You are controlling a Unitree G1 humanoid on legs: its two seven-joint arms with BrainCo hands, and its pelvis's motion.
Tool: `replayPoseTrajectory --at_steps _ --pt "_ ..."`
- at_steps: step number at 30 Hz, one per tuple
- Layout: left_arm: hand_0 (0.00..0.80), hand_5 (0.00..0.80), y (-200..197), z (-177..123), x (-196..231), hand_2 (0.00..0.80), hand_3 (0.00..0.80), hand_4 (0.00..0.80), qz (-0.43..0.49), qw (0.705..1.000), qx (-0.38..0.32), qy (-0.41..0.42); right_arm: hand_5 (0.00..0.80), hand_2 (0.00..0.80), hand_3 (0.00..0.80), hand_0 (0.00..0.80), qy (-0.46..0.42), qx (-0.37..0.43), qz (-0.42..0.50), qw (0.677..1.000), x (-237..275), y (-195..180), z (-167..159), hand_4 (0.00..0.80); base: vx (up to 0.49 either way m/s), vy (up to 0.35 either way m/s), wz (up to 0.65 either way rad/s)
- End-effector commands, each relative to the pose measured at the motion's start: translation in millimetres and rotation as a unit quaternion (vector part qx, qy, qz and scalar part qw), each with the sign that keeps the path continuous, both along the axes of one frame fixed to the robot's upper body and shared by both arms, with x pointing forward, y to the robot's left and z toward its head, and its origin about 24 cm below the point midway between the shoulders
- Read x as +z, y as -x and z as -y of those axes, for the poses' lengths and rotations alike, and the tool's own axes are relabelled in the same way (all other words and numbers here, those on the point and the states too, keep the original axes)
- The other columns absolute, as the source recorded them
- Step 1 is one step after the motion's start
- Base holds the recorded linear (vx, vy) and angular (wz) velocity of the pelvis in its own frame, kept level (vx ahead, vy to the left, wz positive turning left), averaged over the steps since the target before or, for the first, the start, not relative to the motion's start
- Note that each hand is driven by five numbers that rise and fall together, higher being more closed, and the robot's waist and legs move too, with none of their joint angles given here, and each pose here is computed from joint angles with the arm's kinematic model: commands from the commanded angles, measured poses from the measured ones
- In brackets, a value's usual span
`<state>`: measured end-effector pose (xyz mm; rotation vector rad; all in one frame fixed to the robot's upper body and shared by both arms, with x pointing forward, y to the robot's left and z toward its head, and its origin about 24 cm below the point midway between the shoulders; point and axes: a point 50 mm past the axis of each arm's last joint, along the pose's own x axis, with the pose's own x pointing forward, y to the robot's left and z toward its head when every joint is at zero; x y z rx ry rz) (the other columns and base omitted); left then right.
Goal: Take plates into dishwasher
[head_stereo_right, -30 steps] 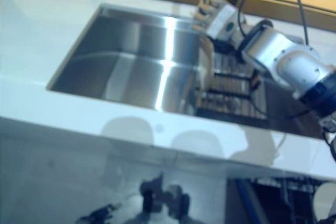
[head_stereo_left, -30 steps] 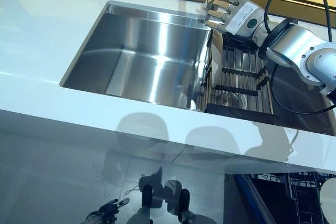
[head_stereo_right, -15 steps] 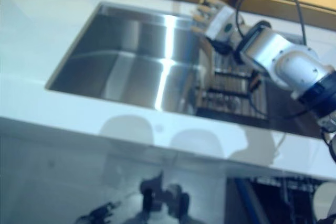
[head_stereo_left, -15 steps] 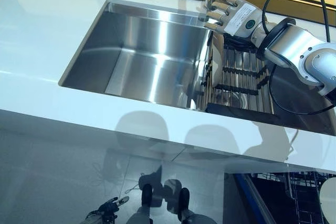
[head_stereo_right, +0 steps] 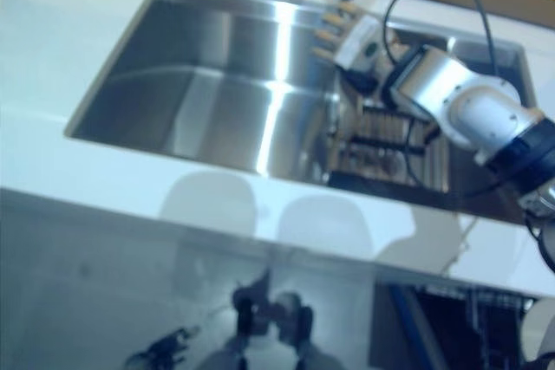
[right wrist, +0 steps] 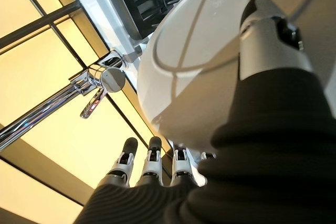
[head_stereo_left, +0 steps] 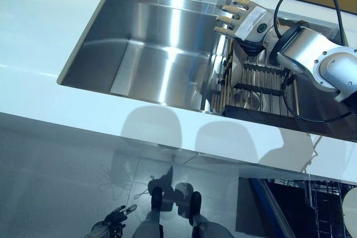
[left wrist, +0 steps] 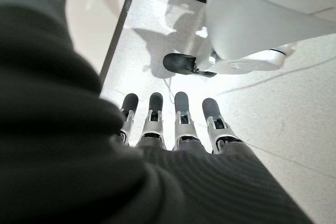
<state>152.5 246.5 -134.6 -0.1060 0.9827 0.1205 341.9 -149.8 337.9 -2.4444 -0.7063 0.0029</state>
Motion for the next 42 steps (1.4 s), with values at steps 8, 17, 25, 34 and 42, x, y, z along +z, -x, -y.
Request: replayPoseTrajectory --at_steps 8,17,25,34,42 --pt "0.000 0.000 -12.5 -6.4 7.7 0.000 0.000 0.000 0.030 0.999 0.015 0.006 0.207 0.207 0.207 0.207 0.068 -0.058 0.017 0.996 15.4 5.9 -0.6 0.207 -0.002 0.001 0.01" --pt "0.000 0.000 -12.9 -9.8 9.5 0.000 0.000 0.000 0.036 0.999 0.012 0.001 0.800 0.800 0.800 0.800 0.121 -0.145 -0.040 0.981 -5.1 -7.4 16.0 0.800 0.000 0.000 0.00" --pt "0.000 0.000 -10.3 -9.7 8.4 0.000 0.000 0.000 0.034 0.999 0.009 -0.002 0.800 0.800 0.800 0.800 0.126 -0.190 -0.052 0.972 -7.9 -14.5 24.7 0.800 0.001 0.000 0.00" --pt "0.000 0.000 -4.3 -11.1 6.1 0.000 0.000 0.000 0.023 1.000 0.009 -0.009 0.800 0.800 0.800 0.800 0.113 -0.206 -0.049 0.971 -3.7 -16.5 37.3 0.800 0.001 0.000 0.00" --pt "0.000 0.000 4.4 -15.9 3.6 0.000 0.000 0.000 0.010 1.000 0.004 -0.023 0.800 0.800 0.800 0.800 0.052 -0.227 -0.032 0.972 6.5 -17.9 61.3 0.800 0.007 -0.004 -0.02"
